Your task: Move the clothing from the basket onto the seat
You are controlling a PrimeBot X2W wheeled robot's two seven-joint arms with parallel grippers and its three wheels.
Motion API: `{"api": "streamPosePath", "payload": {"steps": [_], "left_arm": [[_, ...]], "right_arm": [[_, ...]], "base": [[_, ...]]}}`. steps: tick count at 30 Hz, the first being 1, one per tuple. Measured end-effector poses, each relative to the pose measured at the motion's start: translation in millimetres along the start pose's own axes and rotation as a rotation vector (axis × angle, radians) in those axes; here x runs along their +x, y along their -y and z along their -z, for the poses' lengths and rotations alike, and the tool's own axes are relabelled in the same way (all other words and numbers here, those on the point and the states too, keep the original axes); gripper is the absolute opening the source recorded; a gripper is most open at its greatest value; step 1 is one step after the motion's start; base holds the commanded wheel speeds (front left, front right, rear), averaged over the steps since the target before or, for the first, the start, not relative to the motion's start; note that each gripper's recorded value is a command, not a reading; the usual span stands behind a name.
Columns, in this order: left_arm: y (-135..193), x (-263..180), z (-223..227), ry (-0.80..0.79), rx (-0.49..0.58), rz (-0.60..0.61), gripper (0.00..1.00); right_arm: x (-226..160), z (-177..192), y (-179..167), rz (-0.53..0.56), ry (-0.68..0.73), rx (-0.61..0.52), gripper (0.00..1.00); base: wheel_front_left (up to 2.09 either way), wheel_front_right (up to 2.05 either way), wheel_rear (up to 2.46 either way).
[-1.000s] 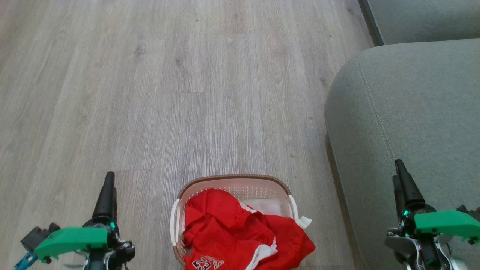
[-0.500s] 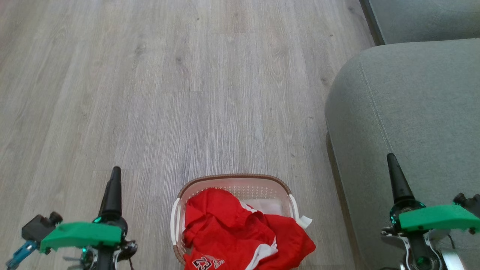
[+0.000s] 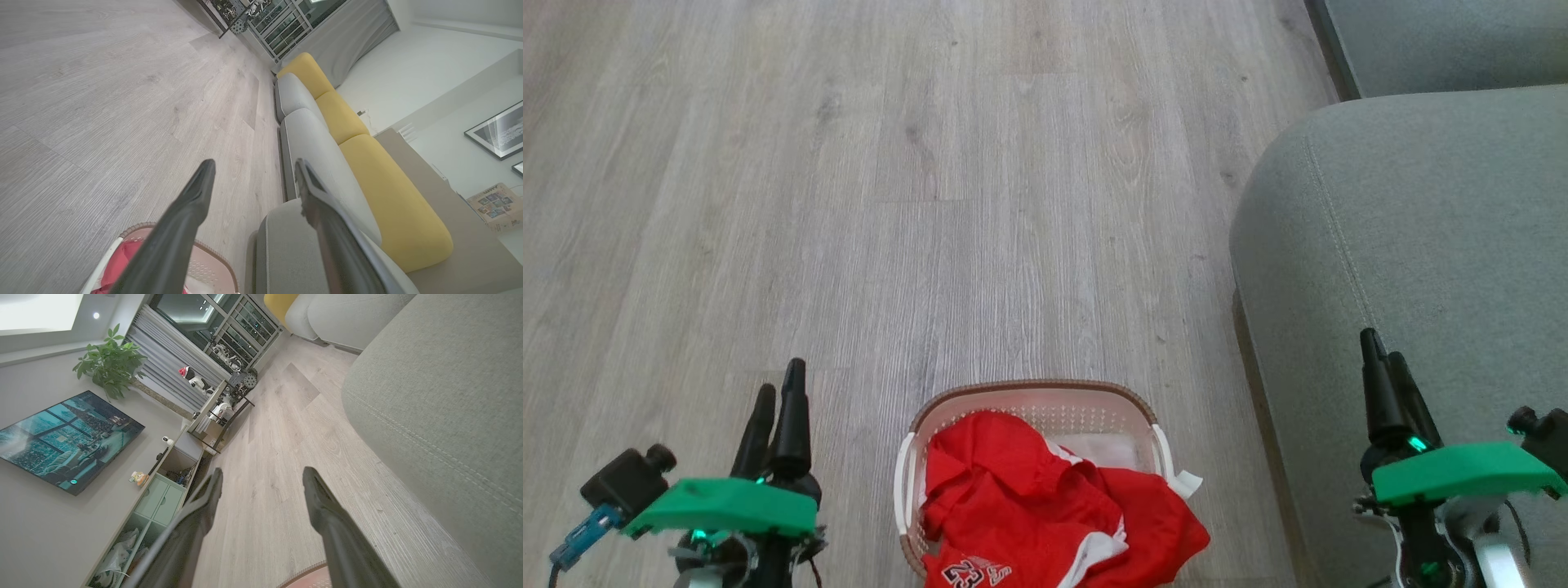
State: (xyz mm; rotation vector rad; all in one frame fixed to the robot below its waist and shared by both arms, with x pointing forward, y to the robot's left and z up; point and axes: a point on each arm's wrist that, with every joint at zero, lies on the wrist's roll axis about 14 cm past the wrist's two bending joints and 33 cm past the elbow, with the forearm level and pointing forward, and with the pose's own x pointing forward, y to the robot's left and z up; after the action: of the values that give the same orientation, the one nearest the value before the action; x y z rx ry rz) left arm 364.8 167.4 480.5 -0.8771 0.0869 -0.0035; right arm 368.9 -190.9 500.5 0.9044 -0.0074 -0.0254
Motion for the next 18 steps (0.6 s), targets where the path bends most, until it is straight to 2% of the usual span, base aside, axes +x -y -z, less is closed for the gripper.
{"api": "streamPosePath", "payload": {"steps": [18], "left_arm": [[15,1,-4,0.034,0.232,0.058,1.00]], "right_arm": [[2,0,-16,-0.063,0.019,-0.247,1.00]], "base": [[0.00,0.00,0.00]]}}
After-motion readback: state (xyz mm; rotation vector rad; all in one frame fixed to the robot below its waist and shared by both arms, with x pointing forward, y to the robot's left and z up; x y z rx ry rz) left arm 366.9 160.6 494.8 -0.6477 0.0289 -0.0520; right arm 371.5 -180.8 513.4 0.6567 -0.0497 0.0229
